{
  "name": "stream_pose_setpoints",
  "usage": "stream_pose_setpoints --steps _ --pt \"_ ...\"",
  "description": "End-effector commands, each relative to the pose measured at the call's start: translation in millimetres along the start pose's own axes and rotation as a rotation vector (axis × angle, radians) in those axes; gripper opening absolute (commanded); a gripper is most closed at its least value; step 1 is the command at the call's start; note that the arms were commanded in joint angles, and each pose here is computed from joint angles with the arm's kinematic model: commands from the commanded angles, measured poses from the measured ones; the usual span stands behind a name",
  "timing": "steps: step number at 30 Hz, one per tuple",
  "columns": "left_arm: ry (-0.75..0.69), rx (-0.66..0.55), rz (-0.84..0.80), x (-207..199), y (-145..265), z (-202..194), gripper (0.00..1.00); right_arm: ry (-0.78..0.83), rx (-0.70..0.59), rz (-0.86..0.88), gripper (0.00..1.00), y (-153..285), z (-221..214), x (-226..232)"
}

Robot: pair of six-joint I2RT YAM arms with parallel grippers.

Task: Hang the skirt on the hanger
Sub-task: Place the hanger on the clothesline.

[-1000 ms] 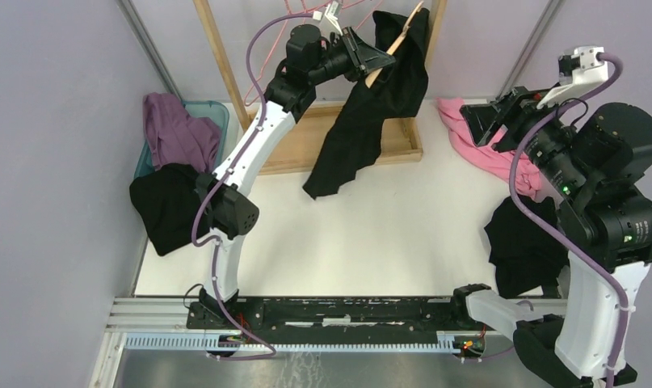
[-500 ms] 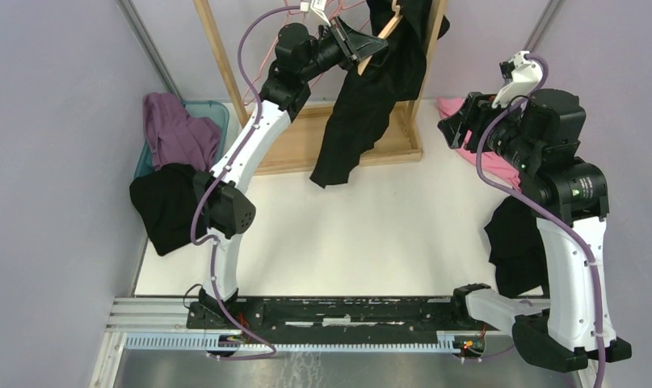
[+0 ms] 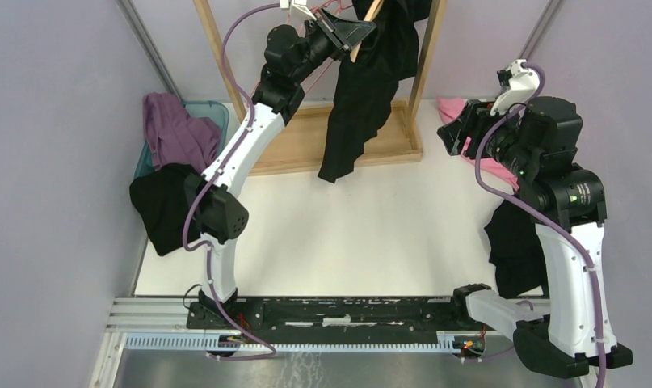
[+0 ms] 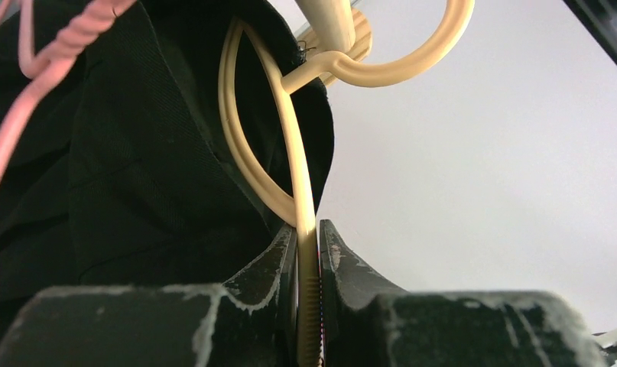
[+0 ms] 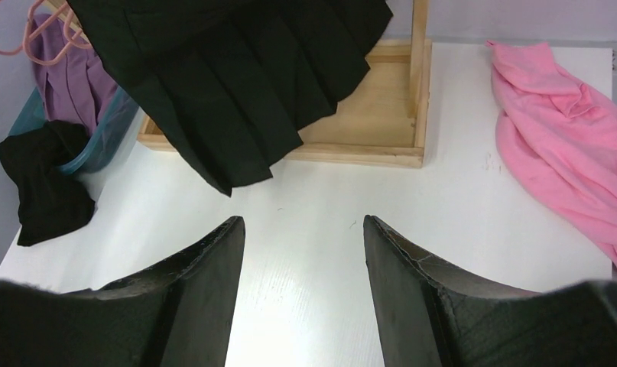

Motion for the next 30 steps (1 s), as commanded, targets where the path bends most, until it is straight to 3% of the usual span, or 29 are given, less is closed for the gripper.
stream_pose_setpoints --steps 1,17,26,30 --pt "-0.059 -0.204 -0.197 -73.4 16.3 55.2 0.06 0.016 -0.051 0.019 0.64 -0.4 6.1 1.0" --pt "-0.056 -0.296 -0.005 -36.8 6.9 64.7 0.07 0.005 -0.03 0.044 0.64 -4.7 -7.3 -0.4" --pt "-0.028 -0.207 0.115 1.4 1.2 39.9 0.08 -0.016 -0.013 0.07 0.64 -11.4 -17.6 -0.9" --pt "-0.023 -0.133 0.128 7.9 1.3 26.6 0.13 -0.025 -0.005 0.079 0.64 -13.3 -21.5 -1.0"
Point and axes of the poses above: each gripper's point midway between its finger pads, its own y axis back along the fingers, its own x axis along the line the jaws close on, z = x × y, the point moved 7 cm from there along y, back along the fingers, and after that the axes turned 5 degrees about -y, right-handed, at the moved point
